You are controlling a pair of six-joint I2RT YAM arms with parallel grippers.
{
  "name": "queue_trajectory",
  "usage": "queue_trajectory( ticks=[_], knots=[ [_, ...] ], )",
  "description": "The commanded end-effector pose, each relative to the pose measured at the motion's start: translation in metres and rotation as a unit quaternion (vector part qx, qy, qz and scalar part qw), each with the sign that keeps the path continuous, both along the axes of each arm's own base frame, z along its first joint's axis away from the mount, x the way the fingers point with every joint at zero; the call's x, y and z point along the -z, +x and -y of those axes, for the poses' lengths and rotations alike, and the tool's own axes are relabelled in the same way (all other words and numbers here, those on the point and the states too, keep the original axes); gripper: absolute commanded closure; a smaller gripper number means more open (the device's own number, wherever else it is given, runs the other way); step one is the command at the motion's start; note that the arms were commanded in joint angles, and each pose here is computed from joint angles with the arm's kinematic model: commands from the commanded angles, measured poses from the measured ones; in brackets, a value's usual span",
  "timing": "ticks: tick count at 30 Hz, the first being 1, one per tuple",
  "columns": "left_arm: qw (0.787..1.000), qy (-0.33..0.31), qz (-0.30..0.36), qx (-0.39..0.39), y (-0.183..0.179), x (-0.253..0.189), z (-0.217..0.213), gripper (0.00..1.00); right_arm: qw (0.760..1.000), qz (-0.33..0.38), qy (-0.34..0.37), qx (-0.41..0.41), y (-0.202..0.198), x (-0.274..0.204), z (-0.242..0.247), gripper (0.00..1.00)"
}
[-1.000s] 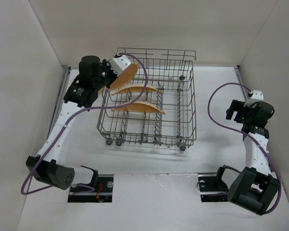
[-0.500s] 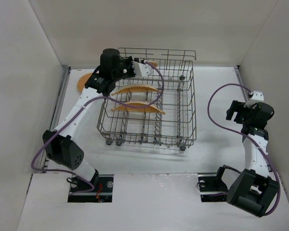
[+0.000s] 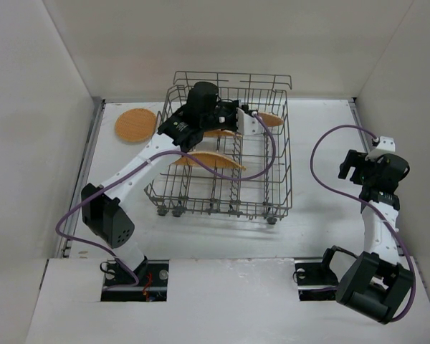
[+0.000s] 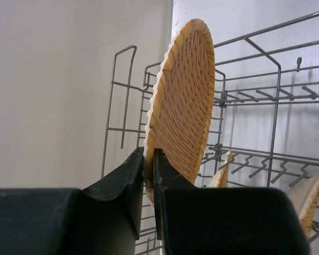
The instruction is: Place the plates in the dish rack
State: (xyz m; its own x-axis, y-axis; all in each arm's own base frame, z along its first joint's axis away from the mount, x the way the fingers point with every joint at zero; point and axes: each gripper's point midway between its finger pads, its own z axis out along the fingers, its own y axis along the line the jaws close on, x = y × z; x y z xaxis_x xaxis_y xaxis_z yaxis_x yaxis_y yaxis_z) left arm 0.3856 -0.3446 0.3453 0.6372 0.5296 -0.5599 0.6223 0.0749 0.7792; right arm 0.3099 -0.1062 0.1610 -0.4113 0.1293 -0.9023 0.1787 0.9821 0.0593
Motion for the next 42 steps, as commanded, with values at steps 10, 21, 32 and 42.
queue_trajectory(
  ticks=[10, 21, 32, 42],
  knots=[
    [0.998, -0.062, -0.028, 0.010, -0.013, -0.013, 0.010, 0.95, 0.999, 0.034, -0.009, 0.012, 0.005, -0.017, 0.007, 0.09],
    [0.994, -0.070, -0.085, -0.001, -0.021, 0.012, 0.013, 0.95, 0.999, 0.032, -0.008, 0.012, 0.006, -0.016, 0.008, 0.10],
    [0.991, -0.070, -0.109, -0.016, -0.011, 0.036, 0.010, 0.95, 0.999, 0.030, -0.007, 0.012, 0.006, -0.015, 0.008, 0.10],
    [0.989, -0.073, -0.123, -0.022, 0.004, 0.051, 0.011, 0.95, 1.000, 0.024, -0.005, 0.014, 0.007, -0.014, 0.010, 0.10]
  ],
)
